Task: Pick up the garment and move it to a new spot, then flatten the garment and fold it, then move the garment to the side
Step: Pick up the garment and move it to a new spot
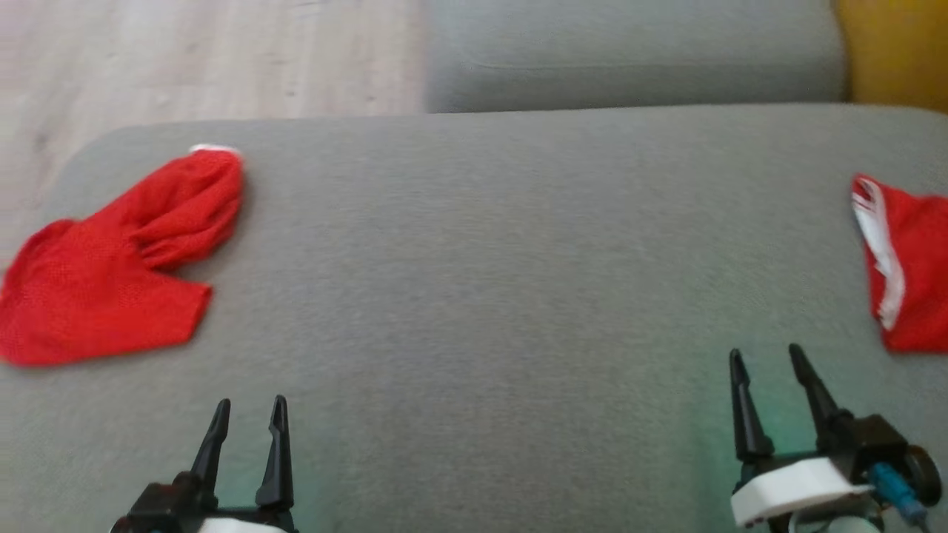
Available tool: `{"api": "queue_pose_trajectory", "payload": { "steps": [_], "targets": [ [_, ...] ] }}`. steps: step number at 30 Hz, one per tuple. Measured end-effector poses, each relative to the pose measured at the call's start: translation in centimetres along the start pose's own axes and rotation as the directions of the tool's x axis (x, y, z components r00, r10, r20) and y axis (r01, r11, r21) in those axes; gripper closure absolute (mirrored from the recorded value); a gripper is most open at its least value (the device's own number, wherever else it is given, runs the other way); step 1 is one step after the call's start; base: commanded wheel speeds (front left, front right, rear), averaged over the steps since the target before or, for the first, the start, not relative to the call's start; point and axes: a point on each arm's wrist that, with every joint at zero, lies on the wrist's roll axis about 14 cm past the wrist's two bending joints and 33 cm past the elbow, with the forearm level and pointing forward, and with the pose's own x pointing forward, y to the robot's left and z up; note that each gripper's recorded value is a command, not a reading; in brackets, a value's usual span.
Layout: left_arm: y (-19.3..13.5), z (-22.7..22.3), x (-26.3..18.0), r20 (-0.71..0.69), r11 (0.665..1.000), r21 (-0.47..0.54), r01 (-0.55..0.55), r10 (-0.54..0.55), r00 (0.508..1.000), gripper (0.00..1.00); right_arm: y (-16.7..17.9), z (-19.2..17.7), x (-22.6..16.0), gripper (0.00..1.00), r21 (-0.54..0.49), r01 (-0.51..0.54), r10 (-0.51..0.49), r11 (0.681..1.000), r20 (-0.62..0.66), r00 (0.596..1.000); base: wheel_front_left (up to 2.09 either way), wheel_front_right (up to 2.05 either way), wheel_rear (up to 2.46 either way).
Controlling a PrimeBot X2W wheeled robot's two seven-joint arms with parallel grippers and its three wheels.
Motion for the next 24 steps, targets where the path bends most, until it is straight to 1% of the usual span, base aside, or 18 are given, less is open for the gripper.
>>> {"api": "queue_pose_trajectory", "payload": {
  "steps": [6, 10, 13, 18, 21, 24],
  "targets": [
    [3.2, 0.4, -3.2, 0.031, 0.993, -0.019, -0.119, 0.120, 0.992, 0.00, 4.8, -0.2, 1.1, 0.00, -0.007, -0.153, 0.153, 0.988, -0.011, 0.988, 0.00, 0.00, 0.00],
    [5.5, -0.1, -6.2, 0.034, 0.976, -0.040, -0.216, 0.217, 0.976, 0.00, 8.2, 0.2, 1.8, 0.00, -0.016, -0.257, 0.257, 0.966, -0.005, 0.966, 0.00, 0.00, 0.00],
    [6.8, -0.5, -8.1, 0.034, 0.960, -0.055, -0.275, 0.277, 0.960, 0.00, 9.7, 0.3, 2.2, 0.00, -0.024, -0.303, 0.303, 0.953, -0.004, 0.953, 0.00, 0.00, 0.00],
    [8.0, -0.4, -9.4, 0.042, 0.944, -0.062, -0.325, 0.328, 0.944, 0.00, 10.9, 0.2, 2.4, 0.00, -0.026, -0.338, 0.338, 0.941, -0.010, 0.941, 0.00, 0.00, 0.00],
    [8.8, 0.0, -9.0, 0.045, 0.936, -0.070, -0.345, 0.348, 0.936, 0.00, 10.4, -0.5, 2.7, 0.00, -0.021, -0.326, 0.325, 0.945, -0.027, 0.945, 0.00, 0.00, 0.00],
    [9.9, 1.1, -7.8, 0.062, 0.931, -0.065, -0.359, 0.363, 0.930, 0.00, 9.3, -0.8, 3.4, 0.00, -0.028, -0.297, 0.296, 0.955, -0.034, 0.955, 0.00, 0.00, 0.00]
  ]
}}
